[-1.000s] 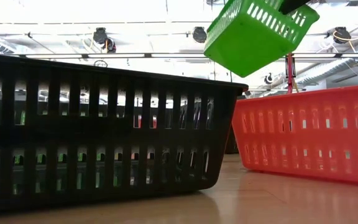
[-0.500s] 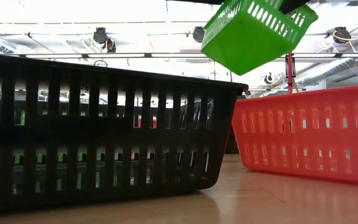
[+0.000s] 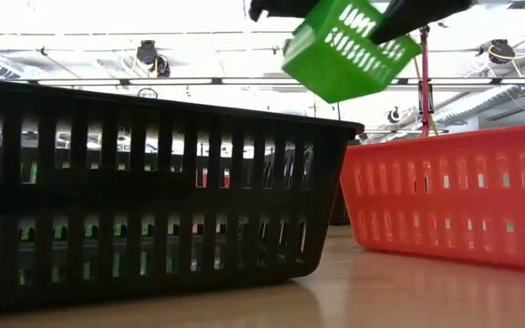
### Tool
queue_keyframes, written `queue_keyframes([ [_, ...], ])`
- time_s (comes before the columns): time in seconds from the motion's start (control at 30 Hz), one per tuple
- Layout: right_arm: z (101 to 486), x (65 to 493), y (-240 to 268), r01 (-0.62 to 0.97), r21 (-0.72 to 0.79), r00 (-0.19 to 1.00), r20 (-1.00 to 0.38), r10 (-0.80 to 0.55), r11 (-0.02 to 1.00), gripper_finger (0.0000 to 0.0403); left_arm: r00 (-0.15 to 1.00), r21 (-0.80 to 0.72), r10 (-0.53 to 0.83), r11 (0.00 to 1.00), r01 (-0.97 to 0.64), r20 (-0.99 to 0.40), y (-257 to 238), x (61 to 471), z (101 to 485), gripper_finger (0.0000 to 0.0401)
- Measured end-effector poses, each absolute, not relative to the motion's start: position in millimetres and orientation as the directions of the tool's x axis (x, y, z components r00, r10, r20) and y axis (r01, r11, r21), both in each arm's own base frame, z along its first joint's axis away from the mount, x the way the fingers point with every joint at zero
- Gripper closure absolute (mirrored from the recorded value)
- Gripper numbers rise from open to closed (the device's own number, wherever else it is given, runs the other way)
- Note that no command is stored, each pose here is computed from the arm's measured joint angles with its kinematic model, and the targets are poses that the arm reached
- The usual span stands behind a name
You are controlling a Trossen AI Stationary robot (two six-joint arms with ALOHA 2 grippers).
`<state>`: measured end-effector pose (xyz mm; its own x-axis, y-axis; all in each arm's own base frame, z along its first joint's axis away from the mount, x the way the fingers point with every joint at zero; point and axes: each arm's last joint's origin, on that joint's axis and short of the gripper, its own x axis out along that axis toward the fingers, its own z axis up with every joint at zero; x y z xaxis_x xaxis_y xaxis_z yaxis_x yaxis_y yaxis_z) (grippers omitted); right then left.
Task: Stack baskets by color
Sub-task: Stack the right green bin on top of the top left green bin
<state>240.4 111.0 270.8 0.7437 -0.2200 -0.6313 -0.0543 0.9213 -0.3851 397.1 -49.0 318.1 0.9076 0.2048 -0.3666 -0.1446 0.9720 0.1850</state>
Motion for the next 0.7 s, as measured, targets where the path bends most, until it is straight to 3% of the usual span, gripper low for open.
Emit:
queue_keyframes([
  [0.1, 269, 245, 104, -0.010, -0.373, 0.749, -0.617, -0.240, 0.928, 0.0396, 0.878, 0.148, 0.360, 0.932, -0.330, -0.314, -49, 396, 322, 0.0226],
  [0.2, 269, 247, 98, 0.058, -0.383, 0.747, -0.596, -0.295, 0.922, 0.0397, 0.857, 0.061, 0.412, 0.908, -0.415, -0.309, -47, 395, 322, 0.0226],
  [0.33, 270, 247, 95, 0.126, -0.438, 0.738, -0.558, -0.380, 0.890, 0.0397, 0.835, -0.006, 0.437, 0.885, -0.465, -0.335, -40, 396, 317, 0.0226],
  [0.7, 263, 244, 90, 0.234, -0.549, 0.700, -0.477, -0.531, 0.802, 0.0397, 0.813, -0.003, 0.482, 0.860, -0.511, -0.326, -38, 400, 312, 0.0227],
])
